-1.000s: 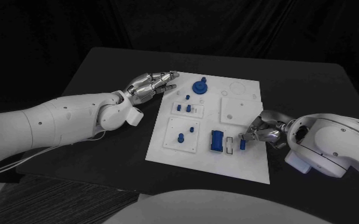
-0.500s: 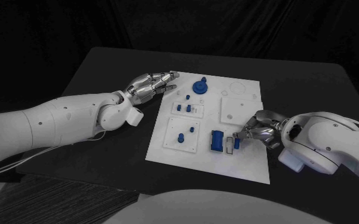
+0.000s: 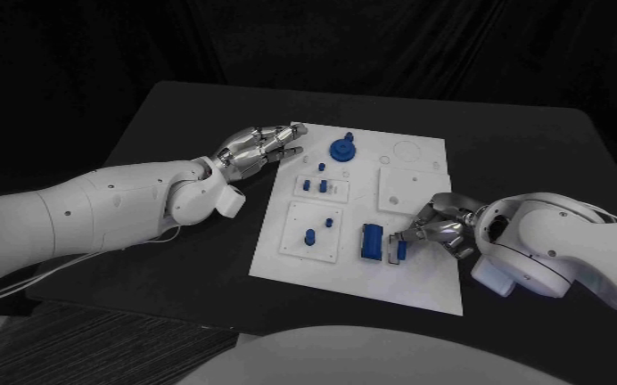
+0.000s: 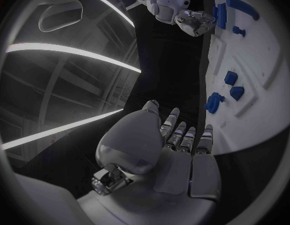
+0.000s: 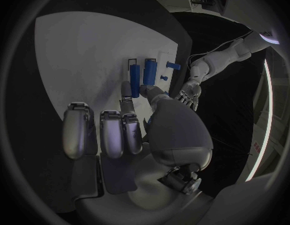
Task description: Assemble the parts on the task board
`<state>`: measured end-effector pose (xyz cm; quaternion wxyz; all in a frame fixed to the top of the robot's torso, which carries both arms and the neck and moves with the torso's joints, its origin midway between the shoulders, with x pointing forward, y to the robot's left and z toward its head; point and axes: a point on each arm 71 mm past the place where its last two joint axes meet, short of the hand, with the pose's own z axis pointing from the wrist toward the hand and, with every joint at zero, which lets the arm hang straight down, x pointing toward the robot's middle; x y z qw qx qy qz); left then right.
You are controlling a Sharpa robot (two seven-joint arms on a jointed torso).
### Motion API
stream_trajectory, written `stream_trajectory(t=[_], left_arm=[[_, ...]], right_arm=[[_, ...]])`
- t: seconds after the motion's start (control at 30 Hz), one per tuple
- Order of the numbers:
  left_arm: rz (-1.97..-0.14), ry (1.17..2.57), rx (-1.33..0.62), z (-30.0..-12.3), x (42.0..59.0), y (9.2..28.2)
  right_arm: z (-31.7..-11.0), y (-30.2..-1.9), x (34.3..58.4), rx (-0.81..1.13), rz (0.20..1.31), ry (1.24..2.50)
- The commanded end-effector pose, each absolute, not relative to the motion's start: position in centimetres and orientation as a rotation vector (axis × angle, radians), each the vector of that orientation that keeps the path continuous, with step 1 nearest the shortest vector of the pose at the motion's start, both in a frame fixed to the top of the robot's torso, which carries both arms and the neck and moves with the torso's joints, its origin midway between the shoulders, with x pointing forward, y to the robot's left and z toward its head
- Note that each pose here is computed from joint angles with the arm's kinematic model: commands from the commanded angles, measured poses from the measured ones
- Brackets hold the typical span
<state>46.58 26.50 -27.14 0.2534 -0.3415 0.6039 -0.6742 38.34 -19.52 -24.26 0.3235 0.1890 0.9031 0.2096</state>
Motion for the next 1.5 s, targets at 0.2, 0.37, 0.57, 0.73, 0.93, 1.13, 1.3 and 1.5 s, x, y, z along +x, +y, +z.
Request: stream_trajectory(t=[0.2, 0.37, 0.57, 0.73, 0.93, 1.13, 1.3, 1.5], left_arm=[[-1.863, 1.640, -0.931, -27.16, 46.49, 26.08], [-1.862, 1.643, -0.932, -27.19, 46.48, 26.08], [-1.859, 1.646, -0.934, -27.23, 46.48, 26.12], [-1.860, 1.648, -0.934, -27.25, 46.48, 26.07], [-1.861, 1.651, -0.934, -27.29, 46.49, 26.02], [-1.860, 1.652, -0.935, -27.30, 46.48, 26.05], [-1.860, 1.653, -0.936, -27.32, 46.48, 26.05], [-1.859, 1.655, -0.936, -27.33, 46.48, 26.03]], right_arm=[[-24.59, -19.37, 38.15, 0.484, 0.538, 2.405], [-24.64, -19.25, 38.14, 0.478, 0.538, 2.412], [-24.68, -19.16, 38.13, 0.475, 0.538, 2.415], [-24.74, -19.09, 38.12, 0.467, 0.536, 2.424], [-24.80, -19.07, 38.14, 0.462, 0.532, 2.430], [-24.86, -19.16, 38.17, 0.449, 0.523, 2.435], [-24.87, -19.21, 38.20, 0.444, 0.518, 2.434], [-24.86, -19.36, 38.28, 0.450, 0.513, 2.424]])
